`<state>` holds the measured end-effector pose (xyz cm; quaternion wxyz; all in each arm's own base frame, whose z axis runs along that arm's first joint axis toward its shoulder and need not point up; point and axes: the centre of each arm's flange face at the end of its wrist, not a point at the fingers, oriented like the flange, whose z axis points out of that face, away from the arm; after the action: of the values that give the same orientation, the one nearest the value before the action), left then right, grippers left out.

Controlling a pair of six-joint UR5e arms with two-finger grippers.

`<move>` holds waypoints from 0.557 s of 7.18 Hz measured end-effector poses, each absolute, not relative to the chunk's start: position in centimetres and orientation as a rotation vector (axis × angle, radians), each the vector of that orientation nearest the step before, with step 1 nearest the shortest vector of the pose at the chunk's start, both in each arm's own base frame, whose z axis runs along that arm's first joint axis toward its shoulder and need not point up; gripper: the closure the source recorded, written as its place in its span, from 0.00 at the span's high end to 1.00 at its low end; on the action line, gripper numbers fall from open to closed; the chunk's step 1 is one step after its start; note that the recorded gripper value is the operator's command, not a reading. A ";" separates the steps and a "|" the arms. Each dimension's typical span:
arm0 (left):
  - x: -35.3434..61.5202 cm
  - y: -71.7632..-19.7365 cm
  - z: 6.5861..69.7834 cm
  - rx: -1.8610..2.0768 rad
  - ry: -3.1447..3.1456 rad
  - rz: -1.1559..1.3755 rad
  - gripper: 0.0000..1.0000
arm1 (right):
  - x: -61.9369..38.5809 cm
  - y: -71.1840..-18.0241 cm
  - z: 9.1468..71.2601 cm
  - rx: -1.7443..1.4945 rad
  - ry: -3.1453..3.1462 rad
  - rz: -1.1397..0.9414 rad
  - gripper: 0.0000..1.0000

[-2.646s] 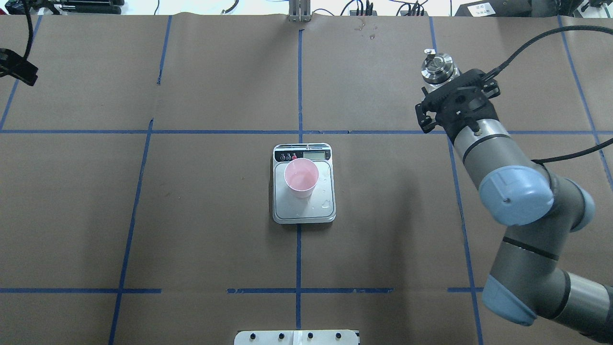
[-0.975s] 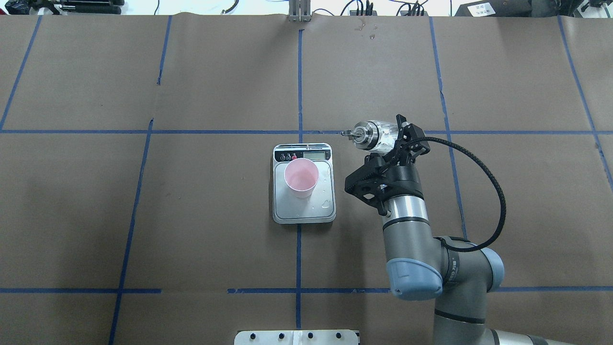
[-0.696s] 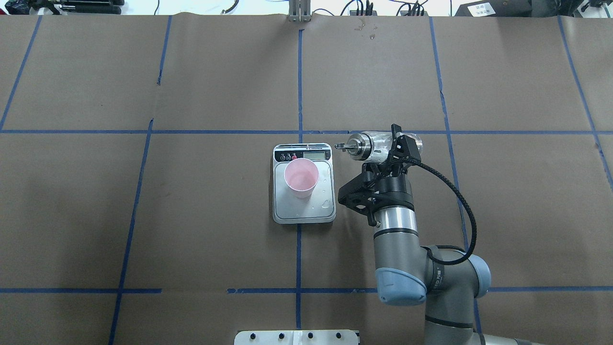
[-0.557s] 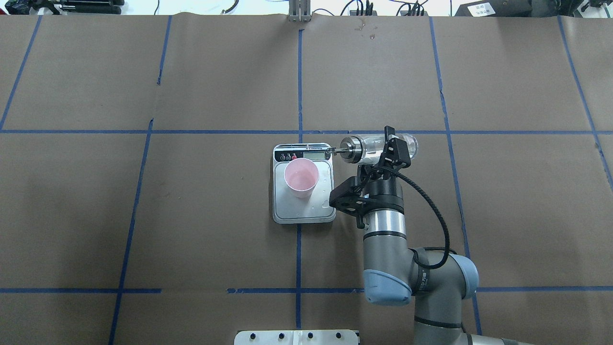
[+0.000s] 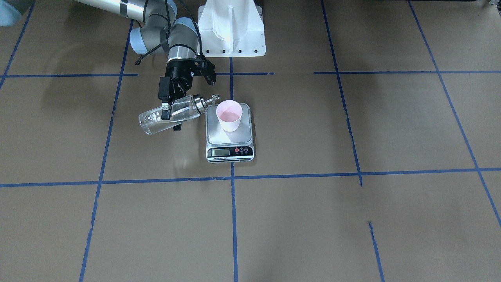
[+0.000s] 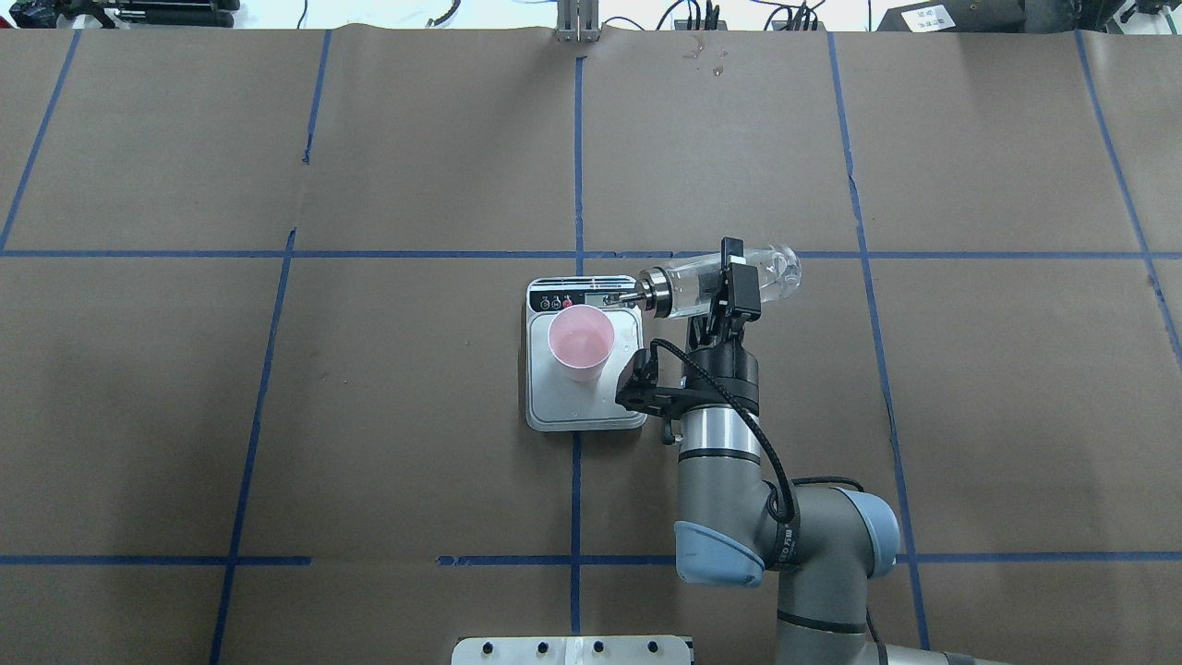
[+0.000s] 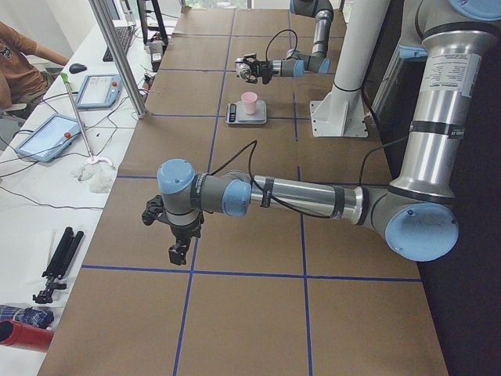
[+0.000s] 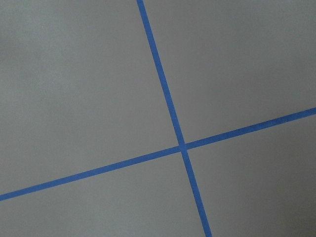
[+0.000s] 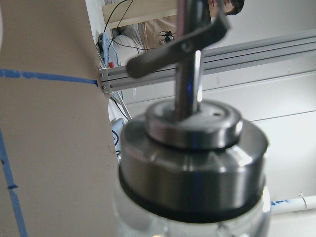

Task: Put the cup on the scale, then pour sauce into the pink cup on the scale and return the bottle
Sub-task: 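Tilt the bottle with the right gripper, spout over the pink cup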

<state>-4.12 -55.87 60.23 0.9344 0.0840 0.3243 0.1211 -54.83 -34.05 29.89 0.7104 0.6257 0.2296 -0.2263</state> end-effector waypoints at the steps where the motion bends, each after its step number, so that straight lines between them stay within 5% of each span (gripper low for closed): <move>1: -4.1 -55.9 60.2 0.171 0.664 0.247 1.00 | -54.8 -34.1 29.9 1.381 0.558 -0.536 0.00; 4: -4.1 -55.9 60.2 0.173 0.665 0.247 1.00 | -54.7 -34.1 29.8 1.357 0.660 -0.619 0.00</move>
<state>-4.13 -55.88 60.23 0.9341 0.0844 0.3250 0.1210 -54.71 -34.12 29.78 0.6857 0.6056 0.2946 -0.2763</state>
